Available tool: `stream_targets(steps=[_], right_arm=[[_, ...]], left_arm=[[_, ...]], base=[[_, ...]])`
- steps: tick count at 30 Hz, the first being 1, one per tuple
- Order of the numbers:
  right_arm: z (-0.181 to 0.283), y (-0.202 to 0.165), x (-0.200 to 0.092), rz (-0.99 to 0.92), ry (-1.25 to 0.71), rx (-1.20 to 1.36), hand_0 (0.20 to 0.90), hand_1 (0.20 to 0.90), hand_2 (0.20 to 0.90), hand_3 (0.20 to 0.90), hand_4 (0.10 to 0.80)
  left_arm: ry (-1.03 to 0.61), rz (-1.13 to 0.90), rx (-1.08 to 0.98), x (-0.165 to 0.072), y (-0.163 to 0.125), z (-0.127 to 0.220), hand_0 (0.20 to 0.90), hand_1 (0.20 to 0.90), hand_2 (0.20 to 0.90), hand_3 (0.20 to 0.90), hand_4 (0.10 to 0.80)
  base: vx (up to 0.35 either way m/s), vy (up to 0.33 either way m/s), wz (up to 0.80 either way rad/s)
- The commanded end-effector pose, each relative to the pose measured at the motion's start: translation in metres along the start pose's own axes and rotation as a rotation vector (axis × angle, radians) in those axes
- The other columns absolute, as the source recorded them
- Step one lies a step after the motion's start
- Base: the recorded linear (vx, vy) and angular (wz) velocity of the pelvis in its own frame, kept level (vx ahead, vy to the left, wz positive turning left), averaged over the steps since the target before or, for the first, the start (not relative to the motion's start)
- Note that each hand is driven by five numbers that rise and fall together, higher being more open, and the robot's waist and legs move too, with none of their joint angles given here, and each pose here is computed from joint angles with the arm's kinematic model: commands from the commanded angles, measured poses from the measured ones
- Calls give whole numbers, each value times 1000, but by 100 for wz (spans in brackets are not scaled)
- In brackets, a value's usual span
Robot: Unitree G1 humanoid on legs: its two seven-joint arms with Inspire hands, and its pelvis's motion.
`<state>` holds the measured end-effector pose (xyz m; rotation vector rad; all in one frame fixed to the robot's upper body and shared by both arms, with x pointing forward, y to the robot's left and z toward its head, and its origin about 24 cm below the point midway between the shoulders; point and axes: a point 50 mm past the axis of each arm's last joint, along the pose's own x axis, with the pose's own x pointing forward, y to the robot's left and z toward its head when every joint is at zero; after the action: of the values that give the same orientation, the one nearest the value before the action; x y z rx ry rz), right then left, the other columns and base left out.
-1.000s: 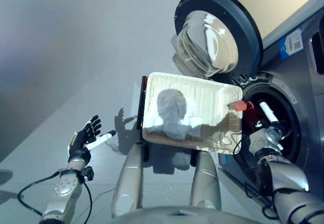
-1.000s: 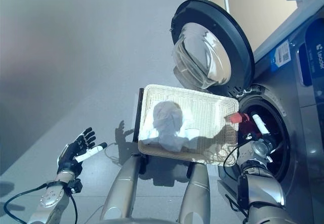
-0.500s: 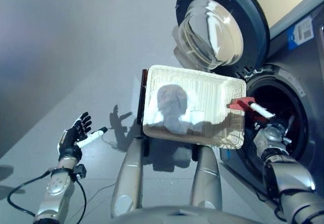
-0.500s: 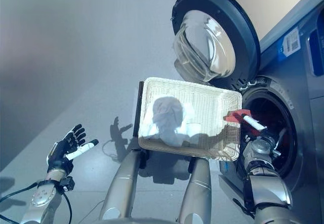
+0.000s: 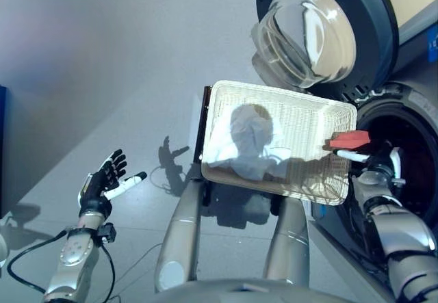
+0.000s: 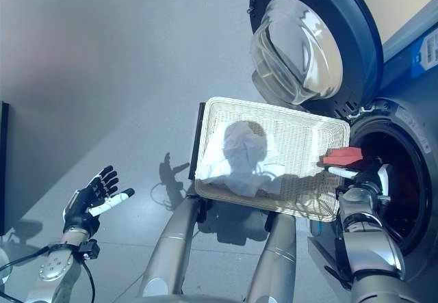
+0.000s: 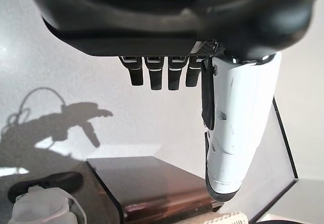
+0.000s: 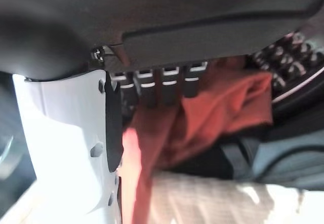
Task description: Pick up the clothes and place them into the washing machine
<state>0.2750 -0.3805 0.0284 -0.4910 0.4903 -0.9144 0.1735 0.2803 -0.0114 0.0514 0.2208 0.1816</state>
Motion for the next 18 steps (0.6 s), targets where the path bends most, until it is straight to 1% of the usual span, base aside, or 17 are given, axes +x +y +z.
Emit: stream_targets(steps=[1,8,10,12,18], right_arm=[[-12,-55,16,-215,45,6,900,900,900,900,800],[6,-46,15,-197,-44,6,900,900,900,900,800],[16,-40,14,-150,-103,42,900,900,900,900,800],[20,-35,12,-115,-156,-5,900,900,900,900,800],[11,-46,16,-184,-43,-41,900,900,900,900,800]], left_arm=[[-101,20,39,-9,14,20,900,900,900,900,800],[-126,28,11,-11,9,23,900,900,900,900,800],[-152,27,0,-11,9,28,900,900,900,900,800],[-171,21,-15,-12,8,32,900,900,900,900,800],[-173,5,-34,-16,6,33,900,900,900,900,800]], base=[[0,0,0],[-9,-6,-4],[-17,-1,0],[0,0,0],[1,-17,5]])
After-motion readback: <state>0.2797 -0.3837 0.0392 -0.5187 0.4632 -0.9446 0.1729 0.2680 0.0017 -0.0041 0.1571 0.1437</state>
